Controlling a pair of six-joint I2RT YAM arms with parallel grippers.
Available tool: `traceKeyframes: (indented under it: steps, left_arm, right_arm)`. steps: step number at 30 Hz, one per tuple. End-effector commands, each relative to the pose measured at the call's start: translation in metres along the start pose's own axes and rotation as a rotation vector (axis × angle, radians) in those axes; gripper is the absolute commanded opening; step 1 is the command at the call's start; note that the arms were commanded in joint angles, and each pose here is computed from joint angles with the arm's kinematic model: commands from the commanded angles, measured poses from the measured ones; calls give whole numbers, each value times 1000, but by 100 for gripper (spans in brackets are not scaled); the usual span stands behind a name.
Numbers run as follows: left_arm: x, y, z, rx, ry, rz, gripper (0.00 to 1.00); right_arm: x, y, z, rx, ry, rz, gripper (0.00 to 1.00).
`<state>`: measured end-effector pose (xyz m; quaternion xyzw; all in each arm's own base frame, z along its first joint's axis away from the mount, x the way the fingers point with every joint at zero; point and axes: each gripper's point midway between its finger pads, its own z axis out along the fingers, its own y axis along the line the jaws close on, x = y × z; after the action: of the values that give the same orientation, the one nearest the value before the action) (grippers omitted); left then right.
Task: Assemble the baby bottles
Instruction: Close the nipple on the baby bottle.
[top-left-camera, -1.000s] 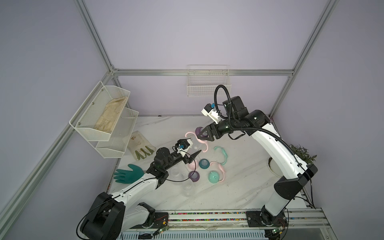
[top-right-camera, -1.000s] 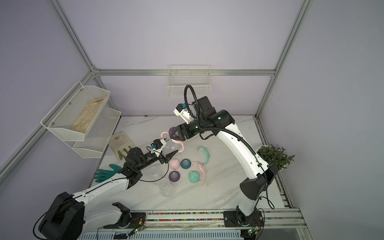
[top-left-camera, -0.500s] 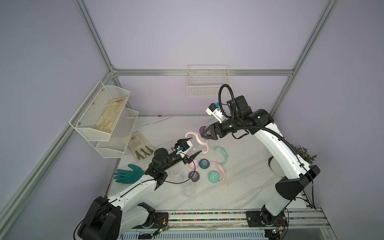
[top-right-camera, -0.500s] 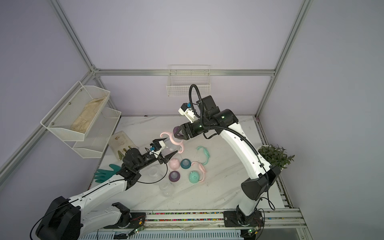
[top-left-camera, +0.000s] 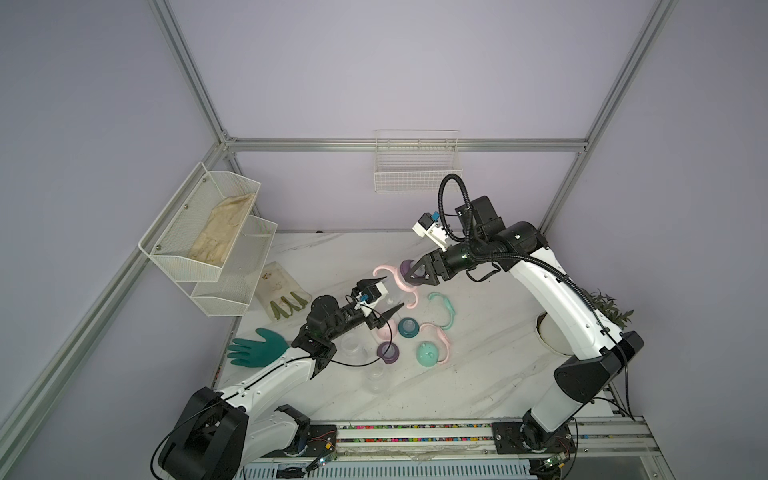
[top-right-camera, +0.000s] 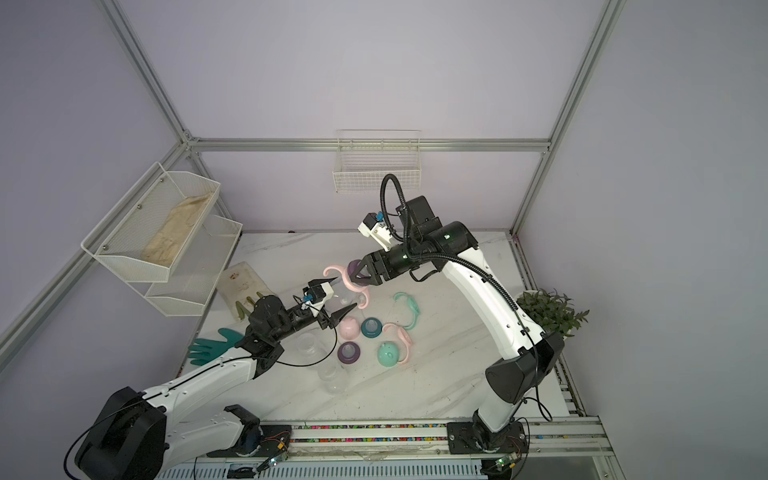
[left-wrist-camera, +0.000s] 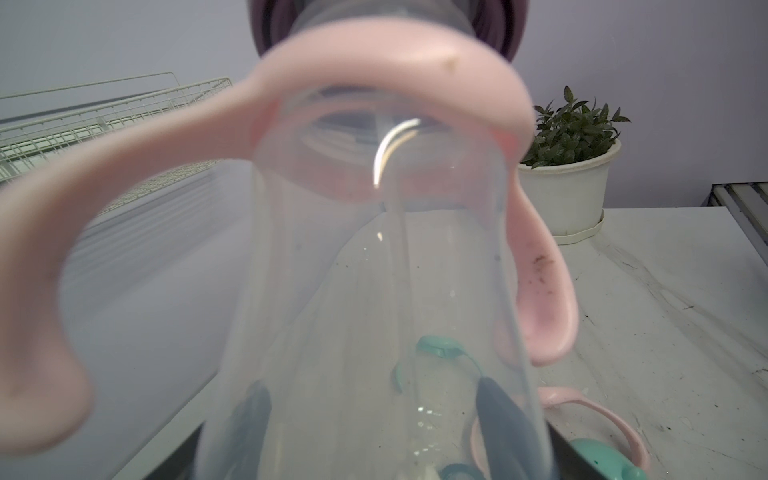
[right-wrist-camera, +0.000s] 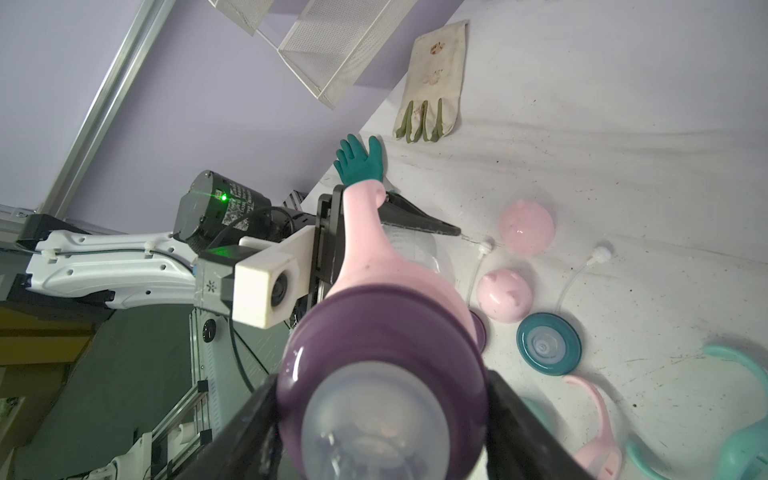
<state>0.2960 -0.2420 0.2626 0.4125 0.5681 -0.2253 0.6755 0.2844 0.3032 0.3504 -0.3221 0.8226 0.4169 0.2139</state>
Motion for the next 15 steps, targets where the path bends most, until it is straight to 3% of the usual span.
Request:
traceKeyframes:
  steps: [1, 15]
  left_arm:
    - [-28, 6, 3, -4, -81, 59, 0]
    - [-36, 3, -3, 1, -98, 80, 0]
  right_arm:
    - [6, 9, -6, -27, 8, -32, 39]
    - [6, -5, 5, -3, 16, -33, 38]
